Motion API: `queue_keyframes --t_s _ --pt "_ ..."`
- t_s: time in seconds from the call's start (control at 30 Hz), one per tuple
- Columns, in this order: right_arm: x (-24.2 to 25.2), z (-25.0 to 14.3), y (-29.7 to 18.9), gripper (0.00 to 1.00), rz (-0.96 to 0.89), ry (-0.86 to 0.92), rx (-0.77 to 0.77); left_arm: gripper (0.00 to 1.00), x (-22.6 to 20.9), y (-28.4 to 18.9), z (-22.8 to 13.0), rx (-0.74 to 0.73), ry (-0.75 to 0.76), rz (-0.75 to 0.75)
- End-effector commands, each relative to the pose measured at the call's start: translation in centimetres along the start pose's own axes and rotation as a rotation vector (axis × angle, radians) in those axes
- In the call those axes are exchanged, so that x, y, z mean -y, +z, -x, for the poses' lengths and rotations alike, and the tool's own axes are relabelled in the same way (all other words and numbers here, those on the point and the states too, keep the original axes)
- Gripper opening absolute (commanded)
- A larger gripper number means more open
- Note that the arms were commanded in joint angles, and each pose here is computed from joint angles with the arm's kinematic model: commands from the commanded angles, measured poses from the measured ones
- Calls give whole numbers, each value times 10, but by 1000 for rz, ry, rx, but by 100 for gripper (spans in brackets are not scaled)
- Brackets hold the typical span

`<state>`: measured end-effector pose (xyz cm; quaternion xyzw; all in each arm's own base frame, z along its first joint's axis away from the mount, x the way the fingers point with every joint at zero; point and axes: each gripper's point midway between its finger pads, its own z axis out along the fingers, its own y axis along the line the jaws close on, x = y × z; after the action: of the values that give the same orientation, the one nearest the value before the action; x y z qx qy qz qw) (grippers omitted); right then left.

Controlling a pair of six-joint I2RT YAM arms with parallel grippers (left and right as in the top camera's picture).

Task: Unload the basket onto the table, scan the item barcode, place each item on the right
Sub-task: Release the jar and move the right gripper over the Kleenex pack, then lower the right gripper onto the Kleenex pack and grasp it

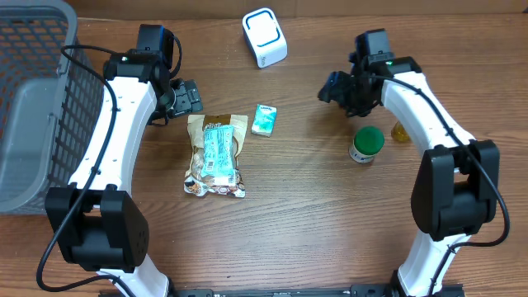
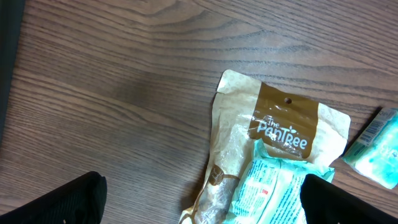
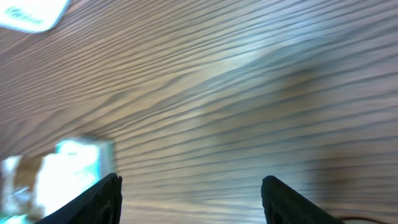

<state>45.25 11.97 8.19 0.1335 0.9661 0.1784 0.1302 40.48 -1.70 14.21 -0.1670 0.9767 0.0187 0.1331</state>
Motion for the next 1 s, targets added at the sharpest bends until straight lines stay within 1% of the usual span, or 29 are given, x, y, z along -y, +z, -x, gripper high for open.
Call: queue_keyframes --t_s 0.0,0.23,0.3,0.37,0.4,0.43,0.47,0.5,0.63,0.67,0.73,0.8,0.83,0.87,0.97 --pt "-32 -23 8 67 85 -2 -65 100 3 -9 5 32 20 -6" --pt "-90 -52 31 57 145 -147 -67 100 3 -9 5 32 20 -6" --pt "-96 -57 38 57 131 -154 -60 99 3 -9 5 32 20 -6" --pt "-97 -60 46 58 91 -135 -41 99 3 -9 5 32 20 -6" --pt "-98 -61 50 64 73 -126 -33 100 3 -9 5 31 20 -7" --pt "-98 -62 53 76 63 -122 -28 100 3 -9 5 31 20 -6" --pt "-100 -63 56 93 66 -130 -27 100 3 -9 5 31 20 -6" --pt "-104 -64 59 100 74 -136 -25 100 3 -9 5 31 20 -6" --pt "-104 -66 64 100 72 -140 -30 99 3 -9 5 31 20 -6" --pt "-104 -66 65 95 71 -140 -32 99 3 -9 5 32 20 -6" --pt "-103 -66 66 74 70 -139 -31 100 3 -9 5 32 20 -6" --pt "-104 -65 67 51 75 -132 -26 100 3 -9 5 32 20 -6" --pt "-104 -65 68 45 75 -117 -26 99 3 -9 5 32 20 -6" --pt "-104 -65 69 40 75 -108 -27 99 3 -9 5 31 20 -6" --pt "-103 -65 74 39 74 -92 -29 100 3 -9 5 31 20 -6"
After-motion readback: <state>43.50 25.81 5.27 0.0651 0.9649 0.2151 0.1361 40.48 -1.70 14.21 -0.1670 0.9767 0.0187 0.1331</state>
